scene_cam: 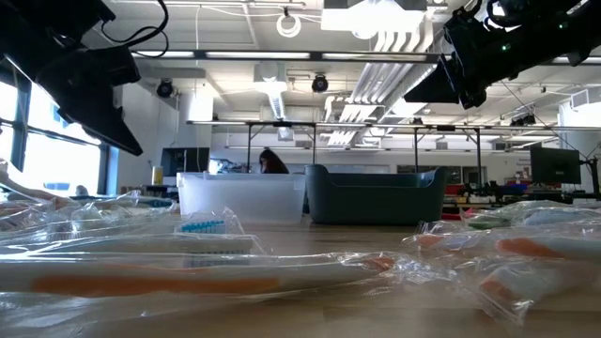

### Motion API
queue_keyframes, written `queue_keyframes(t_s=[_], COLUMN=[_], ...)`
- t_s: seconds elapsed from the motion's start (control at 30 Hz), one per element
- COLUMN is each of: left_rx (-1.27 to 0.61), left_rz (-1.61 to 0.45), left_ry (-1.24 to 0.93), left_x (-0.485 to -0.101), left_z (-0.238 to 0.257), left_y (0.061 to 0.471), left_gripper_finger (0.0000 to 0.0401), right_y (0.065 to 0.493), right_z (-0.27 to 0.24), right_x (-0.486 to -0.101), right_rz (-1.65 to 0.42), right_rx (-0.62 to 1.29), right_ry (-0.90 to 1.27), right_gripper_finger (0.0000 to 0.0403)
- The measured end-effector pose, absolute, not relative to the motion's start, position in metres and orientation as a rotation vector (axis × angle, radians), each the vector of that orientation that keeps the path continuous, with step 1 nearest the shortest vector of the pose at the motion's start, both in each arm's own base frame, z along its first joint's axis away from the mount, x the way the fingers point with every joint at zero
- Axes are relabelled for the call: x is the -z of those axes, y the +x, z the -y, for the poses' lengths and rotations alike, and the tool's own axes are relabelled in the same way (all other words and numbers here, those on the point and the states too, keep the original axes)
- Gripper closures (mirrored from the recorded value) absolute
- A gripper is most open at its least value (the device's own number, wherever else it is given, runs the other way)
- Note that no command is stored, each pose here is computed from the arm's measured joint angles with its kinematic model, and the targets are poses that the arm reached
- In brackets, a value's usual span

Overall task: Pick & Place Toothbrushes
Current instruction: Put the blue toothbrush into the white bin

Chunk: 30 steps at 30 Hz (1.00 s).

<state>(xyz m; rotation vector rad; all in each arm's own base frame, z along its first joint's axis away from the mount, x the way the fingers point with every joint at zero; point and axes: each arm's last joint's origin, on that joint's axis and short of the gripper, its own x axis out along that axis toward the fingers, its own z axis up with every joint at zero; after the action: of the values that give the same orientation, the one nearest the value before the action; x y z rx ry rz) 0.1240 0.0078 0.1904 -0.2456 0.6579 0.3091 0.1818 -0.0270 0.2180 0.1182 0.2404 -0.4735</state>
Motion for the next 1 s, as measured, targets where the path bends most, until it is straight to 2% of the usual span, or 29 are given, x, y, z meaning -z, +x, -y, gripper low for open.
queue_keyframes(t_s=[1.0], left_rx=[-0.347], left_rz=[-0.922], left_ry=[-0.213], left_x=[-0.160], left_z=[-0.008], left_y=[0.143], left_gripper_finger=[0.0249], right_y=[0.182], right_z=[0.027], right_x=[-0.217], right_rz=[-0.250], right_rx=[0.474], right_ry=[0.117], right_gripper_finger=[0.0400])
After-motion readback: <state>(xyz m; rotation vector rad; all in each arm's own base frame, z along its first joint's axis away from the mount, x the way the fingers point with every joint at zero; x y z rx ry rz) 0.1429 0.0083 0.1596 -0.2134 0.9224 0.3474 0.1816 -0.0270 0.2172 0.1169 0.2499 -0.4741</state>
